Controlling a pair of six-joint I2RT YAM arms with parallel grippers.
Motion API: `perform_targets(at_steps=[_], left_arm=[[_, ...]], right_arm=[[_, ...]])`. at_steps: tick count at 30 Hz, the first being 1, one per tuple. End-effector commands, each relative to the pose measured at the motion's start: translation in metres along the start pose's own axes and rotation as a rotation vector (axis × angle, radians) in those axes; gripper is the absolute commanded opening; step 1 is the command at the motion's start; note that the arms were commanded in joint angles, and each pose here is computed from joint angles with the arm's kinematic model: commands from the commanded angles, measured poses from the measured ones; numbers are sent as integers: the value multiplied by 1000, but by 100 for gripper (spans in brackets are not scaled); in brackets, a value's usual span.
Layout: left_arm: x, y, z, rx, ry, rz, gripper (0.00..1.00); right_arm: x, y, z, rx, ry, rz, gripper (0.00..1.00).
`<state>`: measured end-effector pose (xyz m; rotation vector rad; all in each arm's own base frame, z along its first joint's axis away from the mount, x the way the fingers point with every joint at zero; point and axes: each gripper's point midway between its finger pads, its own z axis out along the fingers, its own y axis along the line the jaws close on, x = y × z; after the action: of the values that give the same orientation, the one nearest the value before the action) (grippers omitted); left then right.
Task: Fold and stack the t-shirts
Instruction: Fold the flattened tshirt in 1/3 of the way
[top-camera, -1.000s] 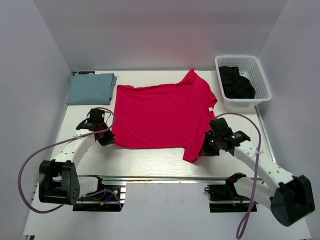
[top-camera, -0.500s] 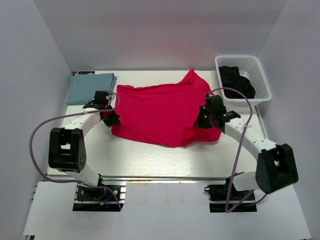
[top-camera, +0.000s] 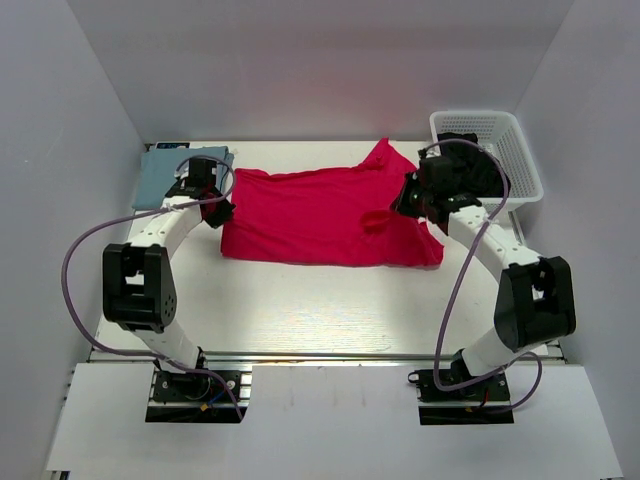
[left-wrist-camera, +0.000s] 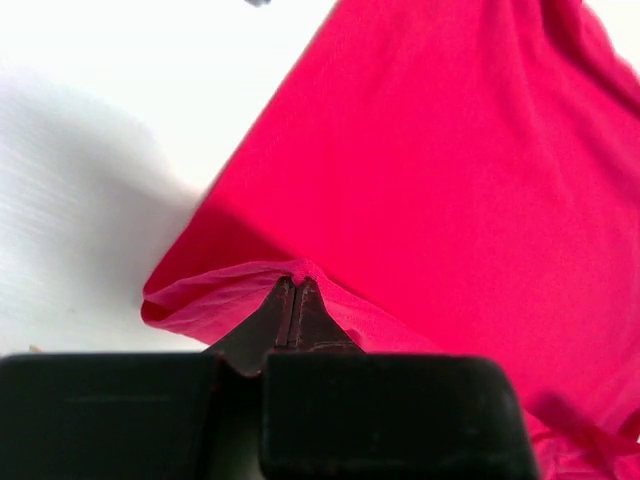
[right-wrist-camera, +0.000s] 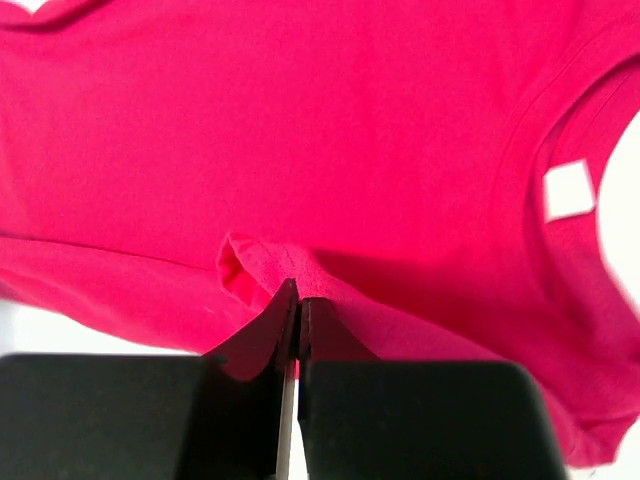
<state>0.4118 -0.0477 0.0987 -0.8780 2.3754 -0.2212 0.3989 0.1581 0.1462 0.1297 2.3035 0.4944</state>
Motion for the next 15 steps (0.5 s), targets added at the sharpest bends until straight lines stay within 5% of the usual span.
perform_targets(at_steps=[1,15], left_arm=[[-28,-6,-4,-19,-87,-19,0],[-35,-10,54,-94,-39,8,0]], right_arm=[[-37,-1,6,3,-85,-36,0],[-74,-24,72,-10,-67,-114,0]])
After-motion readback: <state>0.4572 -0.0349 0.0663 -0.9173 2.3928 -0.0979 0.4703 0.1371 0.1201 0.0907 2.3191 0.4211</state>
